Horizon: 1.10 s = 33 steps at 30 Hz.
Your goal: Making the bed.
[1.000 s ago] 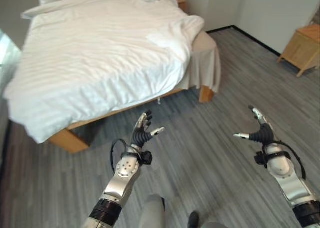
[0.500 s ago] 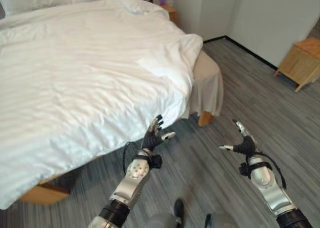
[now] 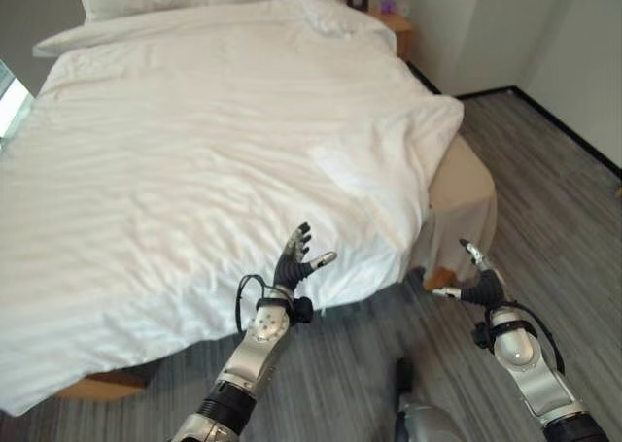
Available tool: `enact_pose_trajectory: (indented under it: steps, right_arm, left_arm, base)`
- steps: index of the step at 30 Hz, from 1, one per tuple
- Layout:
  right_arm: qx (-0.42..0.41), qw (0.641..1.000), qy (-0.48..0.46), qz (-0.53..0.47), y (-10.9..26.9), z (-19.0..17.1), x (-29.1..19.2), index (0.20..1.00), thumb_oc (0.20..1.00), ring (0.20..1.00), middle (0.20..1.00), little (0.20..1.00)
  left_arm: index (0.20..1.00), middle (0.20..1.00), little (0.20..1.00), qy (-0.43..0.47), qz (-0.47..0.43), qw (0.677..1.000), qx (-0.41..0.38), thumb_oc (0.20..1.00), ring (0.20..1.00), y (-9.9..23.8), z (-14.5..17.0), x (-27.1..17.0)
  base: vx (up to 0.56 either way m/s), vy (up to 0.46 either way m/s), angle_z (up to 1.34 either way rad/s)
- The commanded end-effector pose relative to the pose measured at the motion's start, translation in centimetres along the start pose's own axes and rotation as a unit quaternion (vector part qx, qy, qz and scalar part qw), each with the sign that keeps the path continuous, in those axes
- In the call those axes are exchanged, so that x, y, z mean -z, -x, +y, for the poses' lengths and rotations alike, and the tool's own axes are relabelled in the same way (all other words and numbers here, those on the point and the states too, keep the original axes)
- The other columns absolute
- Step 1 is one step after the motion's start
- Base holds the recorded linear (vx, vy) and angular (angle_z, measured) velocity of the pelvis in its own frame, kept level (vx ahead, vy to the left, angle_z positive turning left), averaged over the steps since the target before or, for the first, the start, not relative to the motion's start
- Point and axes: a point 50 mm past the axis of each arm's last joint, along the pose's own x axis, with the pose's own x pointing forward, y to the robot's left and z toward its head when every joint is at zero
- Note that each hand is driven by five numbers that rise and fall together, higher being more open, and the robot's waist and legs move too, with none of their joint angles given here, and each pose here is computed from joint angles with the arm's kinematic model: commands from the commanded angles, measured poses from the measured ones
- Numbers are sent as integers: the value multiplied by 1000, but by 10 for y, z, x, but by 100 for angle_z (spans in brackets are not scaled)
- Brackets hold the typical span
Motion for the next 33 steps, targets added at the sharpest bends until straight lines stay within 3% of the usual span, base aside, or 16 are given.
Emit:
enact_pose_trajectory:
  steps: [1, 8, 9, 10, 20, 29, 33]
  right_arm:
    - [67, 993, 39, -89, -17, -30, -34, 1000, 1000, 1000, 1000, 1000]
    - [194, 963, 171, -78, -34, -79, -33, 1000, 1000, 1000, 1000, 1000]
    - [290, 936, 190, -60, -46, -121, -37, 1000, 1000, 1000, 1000, 1000]
    - [308, 928, 199, -57, -49, -131, -39, 1000, 1000, 1000, 1000, 1000]
    - [383, 887, 254, -42, -49, -190, -52, 1000, 1000, 1000, 1000, 1000]
    - [330, 906, 264, -24, -43, -176, -41, 1000, 1000, 1000, 1000, 1000]
    - [233, 952, 198, -28, -56, -113, -34, 1000, 1000, 1000, 1000, 1000]
  left_arm:
    - [1000, 1000, 1000, 13, -98, 995, 18, 1000, 1000, -5, -4, -41]
    - [1000, 1000, 1000, 26, -123, 992, 13, 1000, 1000, -1, -2, -49]
    - [1000, 1000, 1000, 36, -122, 992, 7, 1000, 1000, 7, 7, -47]
    - [1000, 1000, 1000, 28, -116, 993, 3, 1000, 1000, 9, 12, -44]
    - [1000, 1000, 1000, 23, -47, 999, 16, 1000, 1000, 24, 23, -17]
    - [1000, 1000, 1000, 34, -18, 998, 42, 1000, 1000, 28, 21, -8]
    - [1000, 1000, 1000, 57, 19, 998, 9, 1000, 1000, 44, 34, 9]
  base:
    - [164, -252, -13]
    - [162, -90, 37]
    - [218, 65, 30]
    - [288, 85, 53]
    - [154, 34, 74]
    - [73, -210, 129]
    - [-2, -296, -3]
